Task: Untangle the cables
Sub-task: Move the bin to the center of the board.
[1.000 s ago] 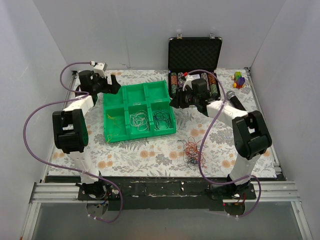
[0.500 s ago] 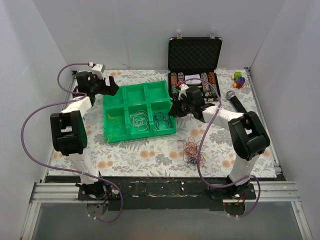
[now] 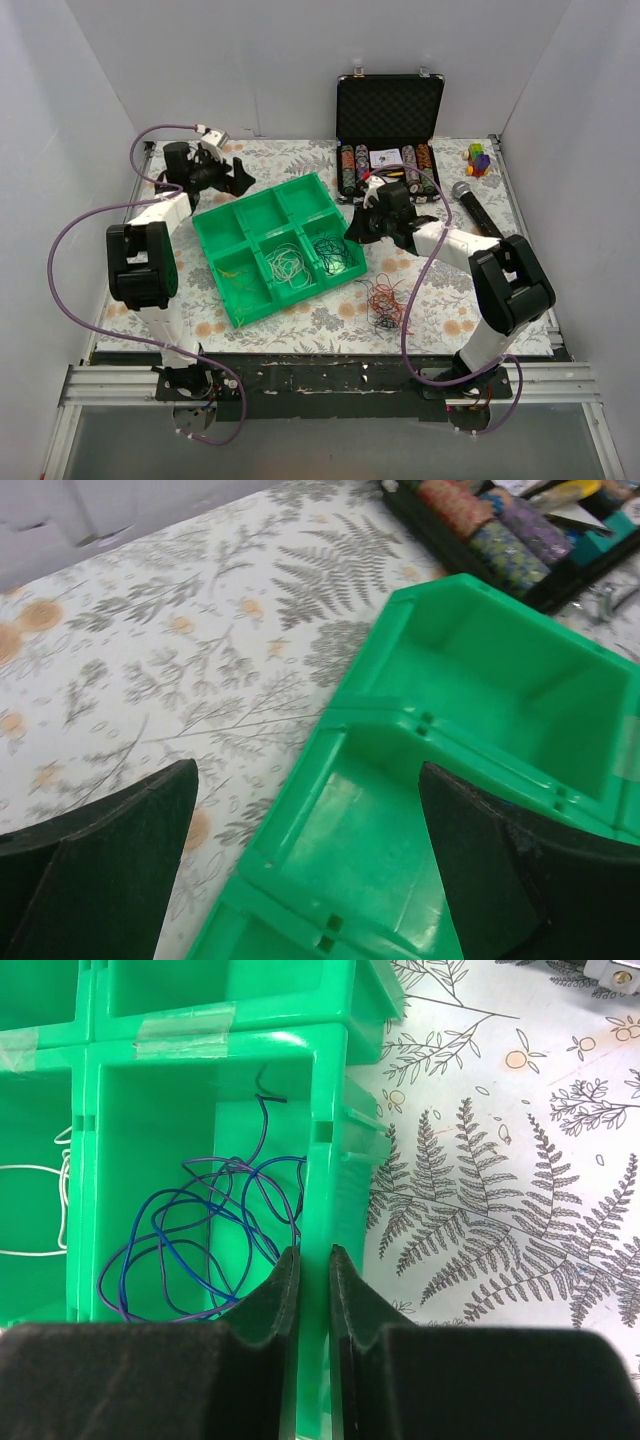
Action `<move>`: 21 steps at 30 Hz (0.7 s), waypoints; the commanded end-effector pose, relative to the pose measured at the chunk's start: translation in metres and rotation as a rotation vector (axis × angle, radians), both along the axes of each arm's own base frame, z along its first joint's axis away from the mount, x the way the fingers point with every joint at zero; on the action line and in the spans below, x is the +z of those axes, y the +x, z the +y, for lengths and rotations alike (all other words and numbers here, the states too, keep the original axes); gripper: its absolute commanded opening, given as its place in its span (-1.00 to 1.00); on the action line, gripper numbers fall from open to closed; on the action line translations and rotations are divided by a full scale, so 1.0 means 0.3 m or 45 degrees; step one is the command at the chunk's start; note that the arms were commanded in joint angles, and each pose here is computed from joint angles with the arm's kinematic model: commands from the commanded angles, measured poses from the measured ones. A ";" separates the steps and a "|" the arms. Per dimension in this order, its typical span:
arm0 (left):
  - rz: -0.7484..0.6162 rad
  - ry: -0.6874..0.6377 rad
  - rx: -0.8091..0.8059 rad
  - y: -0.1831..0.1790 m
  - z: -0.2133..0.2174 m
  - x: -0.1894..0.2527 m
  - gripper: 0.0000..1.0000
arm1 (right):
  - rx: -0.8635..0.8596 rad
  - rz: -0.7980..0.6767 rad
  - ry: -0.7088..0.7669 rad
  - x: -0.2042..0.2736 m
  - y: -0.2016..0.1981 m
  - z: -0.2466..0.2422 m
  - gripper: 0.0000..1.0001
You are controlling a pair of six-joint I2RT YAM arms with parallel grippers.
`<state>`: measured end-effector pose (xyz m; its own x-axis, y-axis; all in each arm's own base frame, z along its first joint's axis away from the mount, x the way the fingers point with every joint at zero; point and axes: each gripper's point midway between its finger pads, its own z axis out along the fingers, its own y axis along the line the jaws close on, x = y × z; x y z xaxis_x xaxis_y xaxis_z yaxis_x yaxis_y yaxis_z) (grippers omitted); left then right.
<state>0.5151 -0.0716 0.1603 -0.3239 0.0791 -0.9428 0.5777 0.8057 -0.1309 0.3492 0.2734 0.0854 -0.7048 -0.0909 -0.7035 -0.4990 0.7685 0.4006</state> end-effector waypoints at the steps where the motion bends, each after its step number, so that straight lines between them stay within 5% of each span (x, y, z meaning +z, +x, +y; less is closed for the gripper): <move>1: -0.117 0.024 -0.317 -0.074 -0.210 0.103 0.85 | 0.021 0.042 -0.040 -0.017 -0.055 -0.011 -0.84; 4: -0.165 0.053 -0.507 -0.120 -0.344 0.110 0.85 | 0.008 0.071 -0.026 -0.011 -0.077 -0.013 -0.50; 14: -0.253 0.054 -0.978 -0.231 -0.645 0.058 0.84 | -0.029 0.031 -0.005 0.059 -0.109 -0.054 -0.10; 21: -0.370 0.083 -1.307 -0.357 -0.724 0.004 0.82 | -0.040 0.016 -0.007 0.057 -0.117 -0.089 -0.08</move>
<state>0.4343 -0.2759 0.1485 0.0149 0.2820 -0.9593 0.9942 0.0980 0.0442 0.3154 0.2537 0.1008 -0.7279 -0.0788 -0.6811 -0.4669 0.7845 0.4082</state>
